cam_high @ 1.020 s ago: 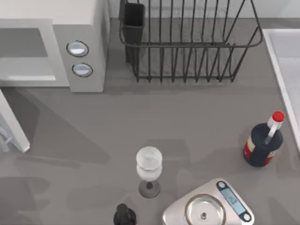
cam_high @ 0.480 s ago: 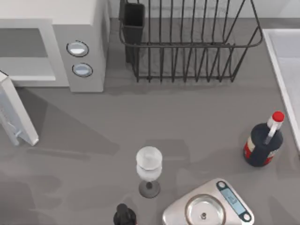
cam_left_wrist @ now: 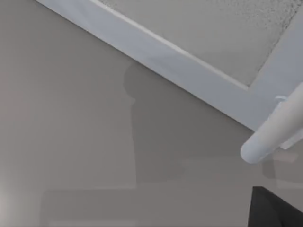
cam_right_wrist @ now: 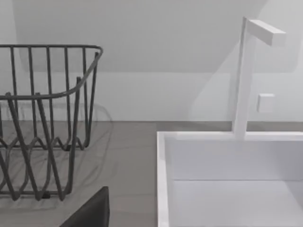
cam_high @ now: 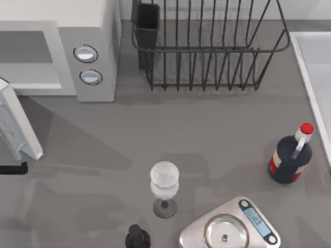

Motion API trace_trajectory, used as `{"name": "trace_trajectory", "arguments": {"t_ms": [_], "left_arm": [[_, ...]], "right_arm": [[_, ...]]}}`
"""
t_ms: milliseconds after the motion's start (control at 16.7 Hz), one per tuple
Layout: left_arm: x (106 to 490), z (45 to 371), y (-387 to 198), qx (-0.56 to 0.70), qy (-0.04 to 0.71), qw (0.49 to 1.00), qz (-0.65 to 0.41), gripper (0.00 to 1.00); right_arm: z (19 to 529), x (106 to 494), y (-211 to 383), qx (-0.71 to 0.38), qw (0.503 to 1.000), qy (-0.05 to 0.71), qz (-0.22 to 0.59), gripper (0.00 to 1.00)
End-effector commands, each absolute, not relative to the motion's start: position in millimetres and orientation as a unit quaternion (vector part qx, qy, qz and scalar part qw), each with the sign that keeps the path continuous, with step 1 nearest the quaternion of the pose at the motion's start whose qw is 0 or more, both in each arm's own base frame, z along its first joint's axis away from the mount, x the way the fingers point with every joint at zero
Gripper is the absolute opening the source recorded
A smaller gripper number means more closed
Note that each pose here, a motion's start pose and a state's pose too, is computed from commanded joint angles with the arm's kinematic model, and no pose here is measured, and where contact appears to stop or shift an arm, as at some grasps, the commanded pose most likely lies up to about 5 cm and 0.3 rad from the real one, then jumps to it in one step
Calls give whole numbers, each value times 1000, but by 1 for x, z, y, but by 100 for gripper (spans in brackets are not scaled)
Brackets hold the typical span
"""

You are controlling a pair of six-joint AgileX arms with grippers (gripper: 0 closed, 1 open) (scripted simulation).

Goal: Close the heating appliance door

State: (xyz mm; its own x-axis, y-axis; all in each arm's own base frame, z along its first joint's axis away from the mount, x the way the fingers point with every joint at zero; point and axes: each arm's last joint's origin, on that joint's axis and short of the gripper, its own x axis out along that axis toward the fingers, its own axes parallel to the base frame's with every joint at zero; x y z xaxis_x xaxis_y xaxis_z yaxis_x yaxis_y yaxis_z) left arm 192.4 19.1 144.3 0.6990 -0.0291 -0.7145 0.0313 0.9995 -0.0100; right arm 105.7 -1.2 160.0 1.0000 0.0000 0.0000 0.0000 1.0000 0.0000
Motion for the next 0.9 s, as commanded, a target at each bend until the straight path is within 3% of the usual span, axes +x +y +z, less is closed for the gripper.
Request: {"name": "trace_trajectory", "arguments": {"t_ms": [480,900], "left_arm": [[193,145,12,-3,383,924,-12,0],[249,143,12,-3,391,920,-12,0]], "right_arm": [[160,106,-1,0,1000,0,0,100],[160,106,-1,0,1000,0,0,100]]}}
